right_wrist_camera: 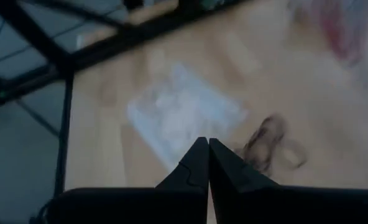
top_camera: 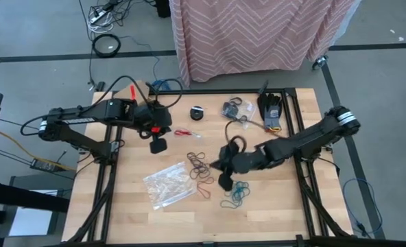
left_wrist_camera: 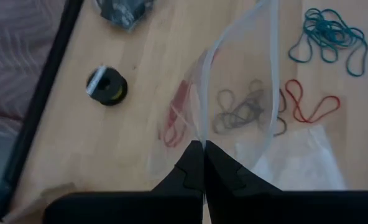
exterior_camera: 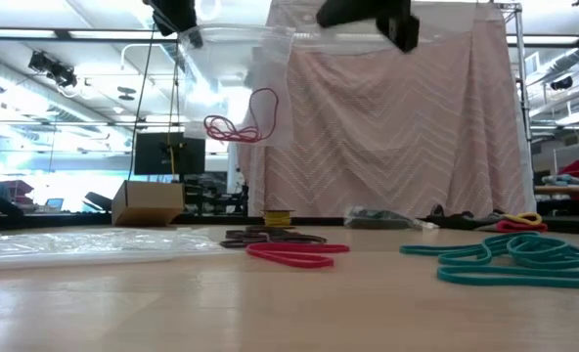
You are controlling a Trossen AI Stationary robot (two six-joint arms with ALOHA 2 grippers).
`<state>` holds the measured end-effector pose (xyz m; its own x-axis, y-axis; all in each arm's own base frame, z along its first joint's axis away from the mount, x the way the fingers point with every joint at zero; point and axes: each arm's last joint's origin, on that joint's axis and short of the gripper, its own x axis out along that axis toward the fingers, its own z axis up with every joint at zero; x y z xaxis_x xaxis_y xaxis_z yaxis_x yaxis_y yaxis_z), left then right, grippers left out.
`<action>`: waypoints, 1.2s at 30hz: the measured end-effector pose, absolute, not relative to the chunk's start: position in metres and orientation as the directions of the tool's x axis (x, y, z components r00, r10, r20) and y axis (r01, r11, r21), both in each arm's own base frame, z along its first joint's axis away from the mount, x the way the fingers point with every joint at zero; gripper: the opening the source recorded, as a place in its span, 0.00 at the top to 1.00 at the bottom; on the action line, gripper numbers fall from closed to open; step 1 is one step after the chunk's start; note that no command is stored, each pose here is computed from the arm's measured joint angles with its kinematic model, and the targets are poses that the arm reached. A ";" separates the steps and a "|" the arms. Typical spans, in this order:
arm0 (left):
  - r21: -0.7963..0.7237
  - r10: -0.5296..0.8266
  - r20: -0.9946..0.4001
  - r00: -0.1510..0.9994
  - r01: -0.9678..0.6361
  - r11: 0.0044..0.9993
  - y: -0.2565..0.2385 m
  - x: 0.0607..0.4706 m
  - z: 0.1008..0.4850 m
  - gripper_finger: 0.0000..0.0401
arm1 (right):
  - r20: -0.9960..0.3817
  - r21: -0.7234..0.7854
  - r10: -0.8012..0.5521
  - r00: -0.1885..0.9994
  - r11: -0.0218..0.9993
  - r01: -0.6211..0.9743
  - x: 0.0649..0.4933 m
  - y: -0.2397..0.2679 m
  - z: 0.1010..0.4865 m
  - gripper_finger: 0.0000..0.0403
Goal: Sort rubber bands
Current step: Put the red rubber band into the transparent zip bag
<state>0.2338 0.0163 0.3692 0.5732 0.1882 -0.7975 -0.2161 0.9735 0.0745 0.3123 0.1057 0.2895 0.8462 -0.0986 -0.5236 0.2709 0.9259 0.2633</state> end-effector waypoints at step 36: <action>0.122 0.136 -0.848 0.512 -0.061 0.991 0.044 0.224 0.365 1.00 | -0.690 0.178 0.120 0.714 0.984 0.007 0.387 0.113 0.152 0.56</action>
<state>0.2241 0.0438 0.3652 0.5122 0.1364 -0.8480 -0.0615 0.9906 0.1222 0.3868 0.1126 0.1519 0.7138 0.1202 -0.6900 0.0067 0.9840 0.1783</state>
